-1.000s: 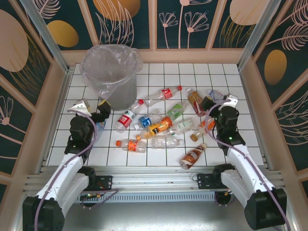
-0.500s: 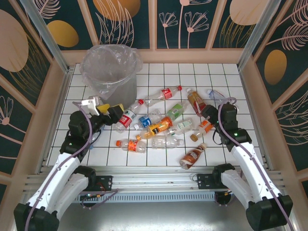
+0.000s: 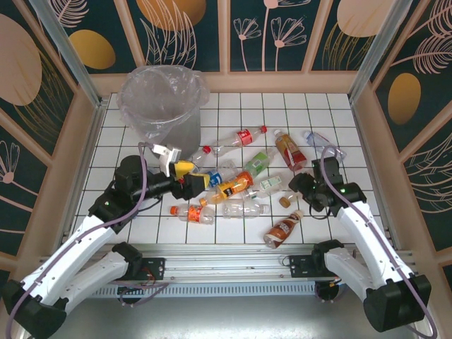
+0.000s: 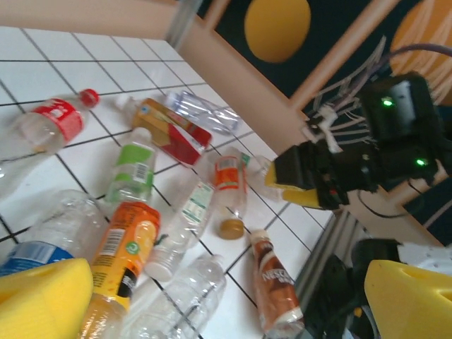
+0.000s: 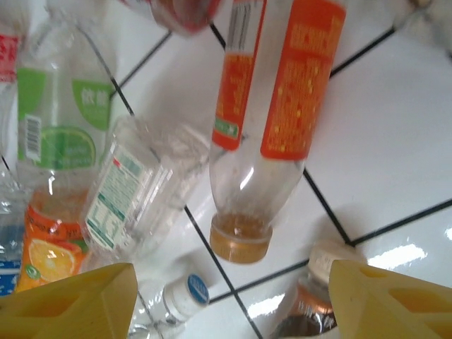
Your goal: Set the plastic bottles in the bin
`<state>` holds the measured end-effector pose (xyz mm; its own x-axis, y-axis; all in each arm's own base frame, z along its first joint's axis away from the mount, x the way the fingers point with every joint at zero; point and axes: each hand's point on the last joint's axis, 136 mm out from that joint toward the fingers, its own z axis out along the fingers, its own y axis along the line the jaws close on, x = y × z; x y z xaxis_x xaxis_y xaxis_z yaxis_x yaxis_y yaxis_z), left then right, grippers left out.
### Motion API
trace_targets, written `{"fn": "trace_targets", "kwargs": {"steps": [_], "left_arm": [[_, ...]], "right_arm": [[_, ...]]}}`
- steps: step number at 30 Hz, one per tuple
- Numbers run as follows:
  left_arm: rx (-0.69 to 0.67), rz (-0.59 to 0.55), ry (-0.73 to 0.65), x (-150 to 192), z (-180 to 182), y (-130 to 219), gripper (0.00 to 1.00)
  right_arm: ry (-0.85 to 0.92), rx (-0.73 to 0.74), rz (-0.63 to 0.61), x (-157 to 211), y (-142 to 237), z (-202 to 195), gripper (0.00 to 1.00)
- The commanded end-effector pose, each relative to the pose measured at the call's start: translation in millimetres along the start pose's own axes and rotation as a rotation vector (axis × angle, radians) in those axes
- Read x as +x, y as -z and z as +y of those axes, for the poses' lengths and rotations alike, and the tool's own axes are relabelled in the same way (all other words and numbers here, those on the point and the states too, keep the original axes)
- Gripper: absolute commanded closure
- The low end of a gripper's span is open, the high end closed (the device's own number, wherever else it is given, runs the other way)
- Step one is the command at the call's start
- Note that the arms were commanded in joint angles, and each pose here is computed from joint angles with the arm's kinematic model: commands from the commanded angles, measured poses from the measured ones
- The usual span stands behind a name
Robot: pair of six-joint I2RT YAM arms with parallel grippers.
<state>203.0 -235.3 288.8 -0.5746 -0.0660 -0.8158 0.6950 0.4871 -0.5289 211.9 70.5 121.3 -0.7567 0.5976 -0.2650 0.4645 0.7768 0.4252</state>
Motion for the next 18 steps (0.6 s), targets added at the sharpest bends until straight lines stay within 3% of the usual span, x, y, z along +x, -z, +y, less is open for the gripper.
{"fn": "trace_targets", "kwargs": {"steps": [1, 5, 18], "left_arm": [[0.091, 0.091, -0.077, 13.9, -21.0, 2.2, 0.01], [0.091, 0.135, -0.106, 26.8, -20.4, 3.6, 0.02], [0.164, 0.113, -0.094, 29.6, -32.7, 8.6, 0.02]], "right_arm": [[-0.034, 0.04, 0.114, 31.5, -6.6, -14.5, 0.3], [-0.049, 0.09, 0.158, 48.1, -15.1, -27.0, 0.33], [-0.089, 0.187, 0.235, 80.6, -26.3, -53.7, 0.36]]}}
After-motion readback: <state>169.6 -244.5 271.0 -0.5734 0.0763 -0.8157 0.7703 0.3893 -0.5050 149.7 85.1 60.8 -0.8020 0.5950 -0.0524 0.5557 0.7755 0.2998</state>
